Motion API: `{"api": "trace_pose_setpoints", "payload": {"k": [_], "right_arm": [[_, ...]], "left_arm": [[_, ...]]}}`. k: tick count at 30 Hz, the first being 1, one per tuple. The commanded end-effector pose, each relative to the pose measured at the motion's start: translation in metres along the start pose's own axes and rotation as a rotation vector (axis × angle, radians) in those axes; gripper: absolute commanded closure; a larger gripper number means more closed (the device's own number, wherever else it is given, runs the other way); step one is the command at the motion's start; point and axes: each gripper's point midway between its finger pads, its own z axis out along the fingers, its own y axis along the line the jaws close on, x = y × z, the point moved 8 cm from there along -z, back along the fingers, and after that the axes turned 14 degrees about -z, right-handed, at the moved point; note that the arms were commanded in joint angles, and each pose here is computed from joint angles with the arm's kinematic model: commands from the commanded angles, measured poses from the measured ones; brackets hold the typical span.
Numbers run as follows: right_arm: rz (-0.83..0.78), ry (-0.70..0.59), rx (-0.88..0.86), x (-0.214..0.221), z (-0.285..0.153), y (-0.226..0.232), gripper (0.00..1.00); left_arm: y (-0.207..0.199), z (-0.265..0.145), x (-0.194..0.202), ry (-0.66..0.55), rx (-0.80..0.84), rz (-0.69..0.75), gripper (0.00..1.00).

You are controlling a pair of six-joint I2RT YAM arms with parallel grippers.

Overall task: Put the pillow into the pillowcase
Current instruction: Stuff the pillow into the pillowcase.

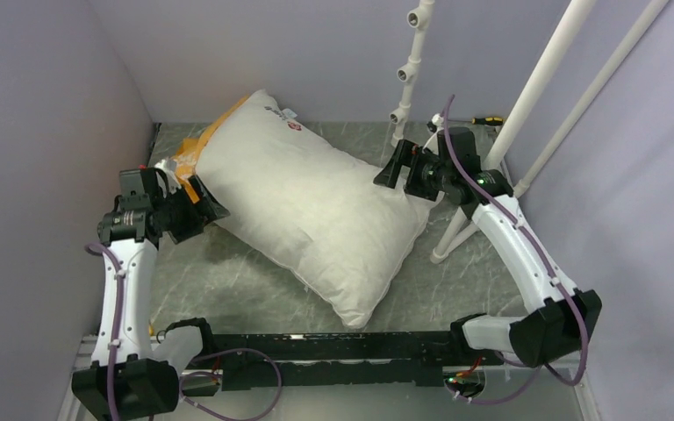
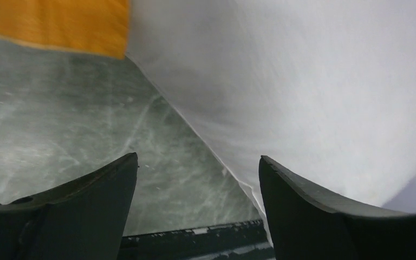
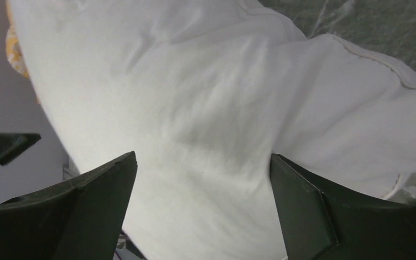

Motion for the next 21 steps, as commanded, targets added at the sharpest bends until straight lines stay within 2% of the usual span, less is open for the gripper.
{"api": "trace_pose_setpoints", "payload": {"k": [1, 3, 7, 9, 13, 16, 21], "right_arm": [[-0.089, -0.105, -0.091, -0.021, -0.048, 0.027, 0.03], [-0.086, -0.082, -0.183, -0.021, -0.052, 0.038, 0.02], [-0.056, -0.032, -0.332, -0.011, -0.051, 0.052, 0.02], [-0.026, -0.011, -0.386, -0.002, -0.049, 0.055, 0.02], [0.022, 0.047, -0.395, 0.021, -0.044, 0.053, 0.02], [0.053, 0.108, -0.327, 0.048, -0.043, 0.042, 0.01], [0.053, 0.217, -0.104, 0.094, -0.06, 0.013, 0.0]], "left_arm": [[0.003, 0.003, -0.042, -0.177, -0.156, 0.043, 0.13], [0.011, 0.013, -0.059, -0.192, -0.228, 0.024, 0.13], [0.026, 0.037, -0.088, -0.203, -0.257, -0.014, 0.13], [0.035, 0.047, -0.1, -0.192, -0.278, -0.038, 0.18], [0.044, 0.073, -0.107, -0.097, -0.198, -0.06, 0.56], [0.041, 0.084, -0.101, -0.023, -0.087, -0.039, 0.99], [0.04, 0.078, -0.085, -0.005, -0.034, -0.052, 1.0]]}}
